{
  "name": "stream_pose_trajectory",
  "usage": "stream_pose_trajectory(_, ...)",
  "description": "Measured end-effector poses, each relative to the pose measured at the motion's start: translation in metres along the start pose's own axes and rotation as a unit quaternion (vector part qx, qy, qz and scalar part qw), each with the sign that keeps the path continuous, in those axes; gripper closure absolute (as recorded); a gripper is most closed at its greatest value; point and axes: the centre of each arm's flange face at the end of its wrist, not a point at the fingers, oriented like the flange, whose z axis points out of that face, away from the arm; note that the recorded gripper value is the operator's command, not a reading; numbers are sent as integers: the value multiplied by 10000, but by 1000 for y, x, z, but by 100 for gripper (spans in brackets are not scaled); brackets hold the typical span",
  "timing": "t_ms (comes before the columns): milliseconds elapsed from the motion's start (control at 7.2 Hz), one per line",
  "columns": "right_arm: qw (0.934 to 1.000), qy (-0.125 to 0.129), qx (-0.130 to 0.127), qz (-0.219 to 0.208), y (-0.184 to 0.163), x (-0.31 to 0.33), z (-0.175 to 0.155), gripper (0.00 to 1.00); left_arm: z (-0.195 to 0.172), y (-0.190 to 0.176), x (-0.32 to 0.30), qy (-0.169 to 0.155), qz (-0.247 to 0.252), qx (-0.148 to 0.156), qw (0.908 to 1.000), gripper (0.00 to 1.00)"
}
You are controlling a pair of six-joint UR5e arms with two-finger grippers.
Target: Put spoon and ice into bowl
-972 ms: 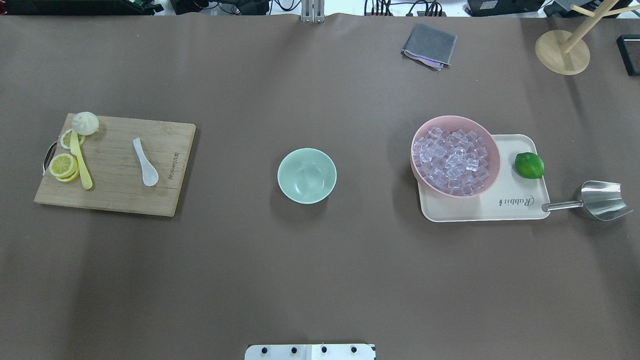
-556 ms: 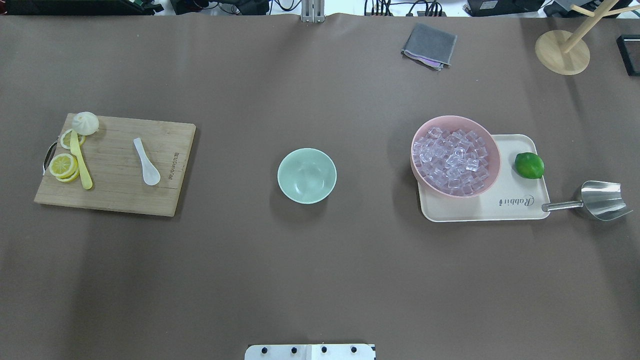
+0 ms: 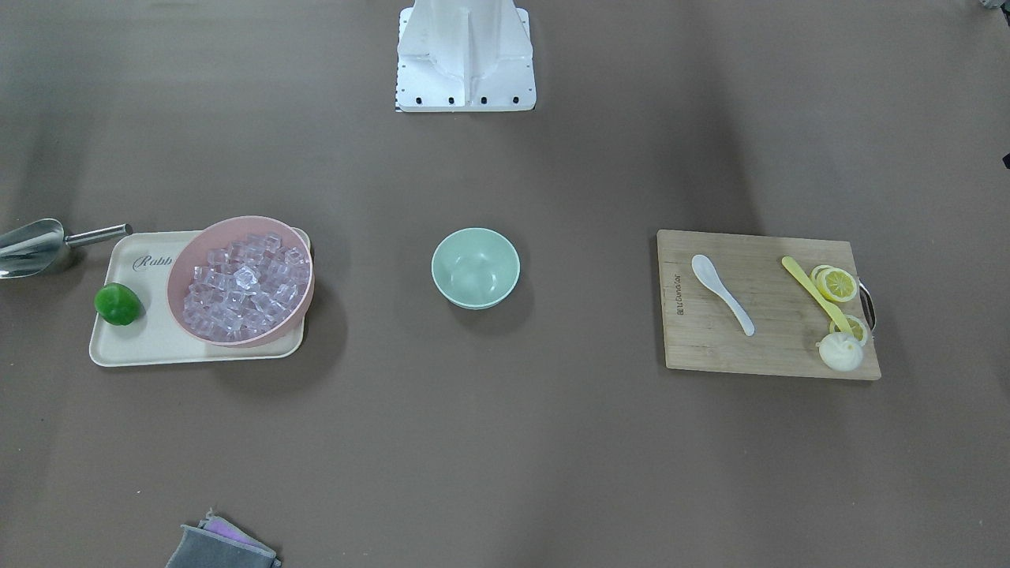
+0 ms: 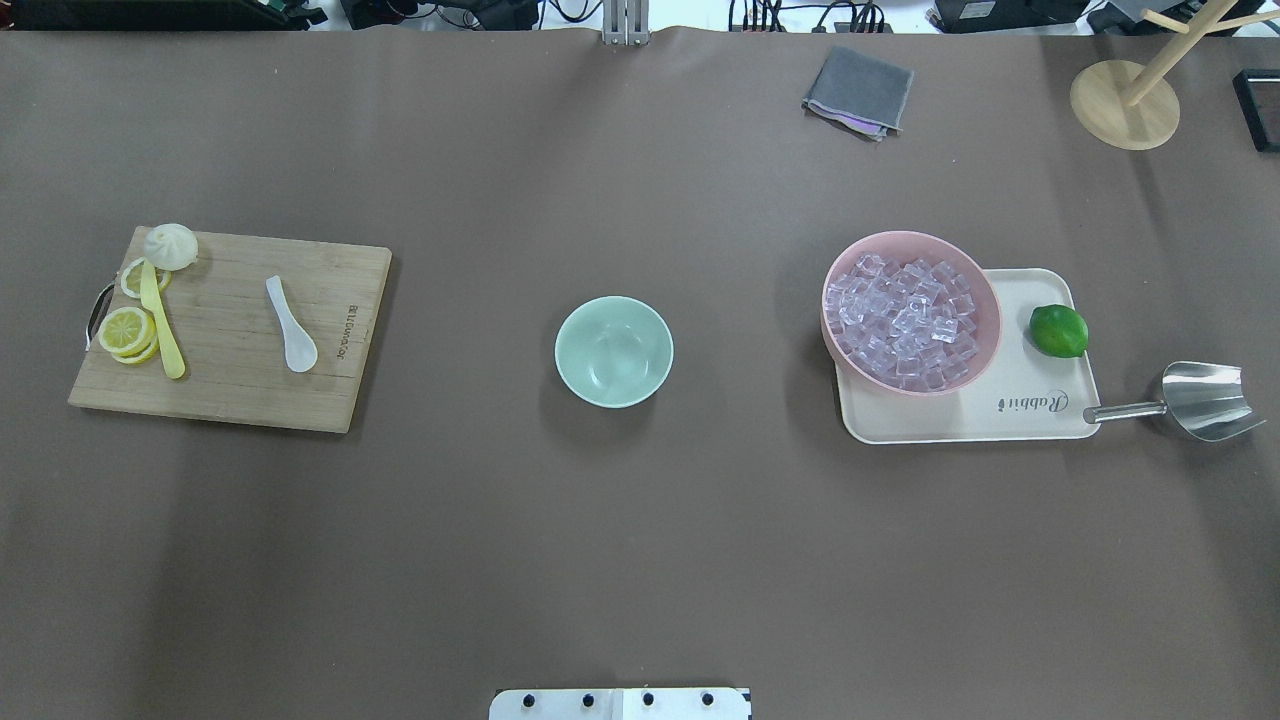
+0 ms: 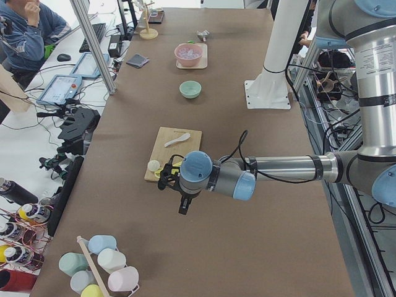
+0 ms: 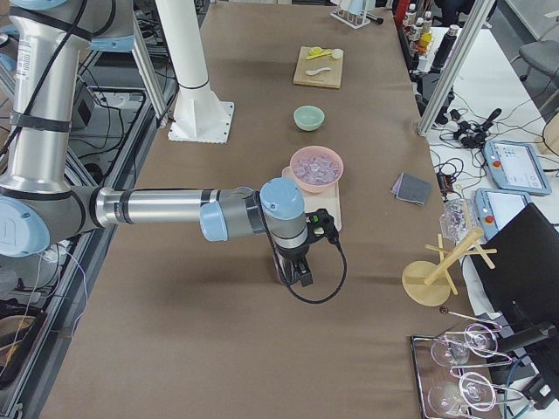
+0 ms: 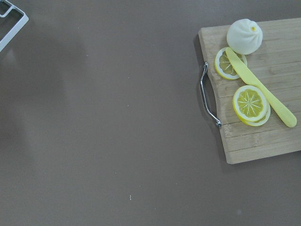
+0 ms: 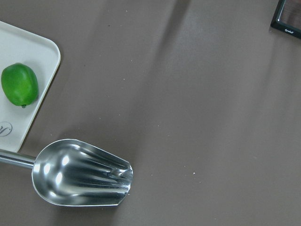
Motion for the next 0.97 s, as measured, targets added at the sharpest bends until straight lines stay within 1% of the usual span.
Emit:
stream_pose_trajectory(139, 10000, -12, -8, 10, 2, 0, 1, 0, -1, 0, 0, -79, -70, 3, 9999, 2)
stream_pose_trajectory(417, 10000, -35, -23, 38, 4, 0, 2, 0, -1, 0, -6, -433, -157, 5, 9989, 2)
stream_pose_trajectory(556, 10000, -41, -28, 52, 5, 0, 2, 0, 0, 5, -9, -549, -215, -26, 9983, 2)
stream_pose_trajectory(694, 9999, -64, -28, 100, 6, 0, 2, 0, 2, 13, -10, -438, -297, -81, 9986, 2)
stream_pose_trajectory(833, 9997, -124, -8, 228, 5, -2, 2, 0, 4, 20, -7, -163, -462, -112, 9987, 2)
stream_pose_trajectory(972, 9990, -182, 46, 404, 2, -5, 0, 0, 3, 22, -2, 66, -644, -67, 9979, 2)
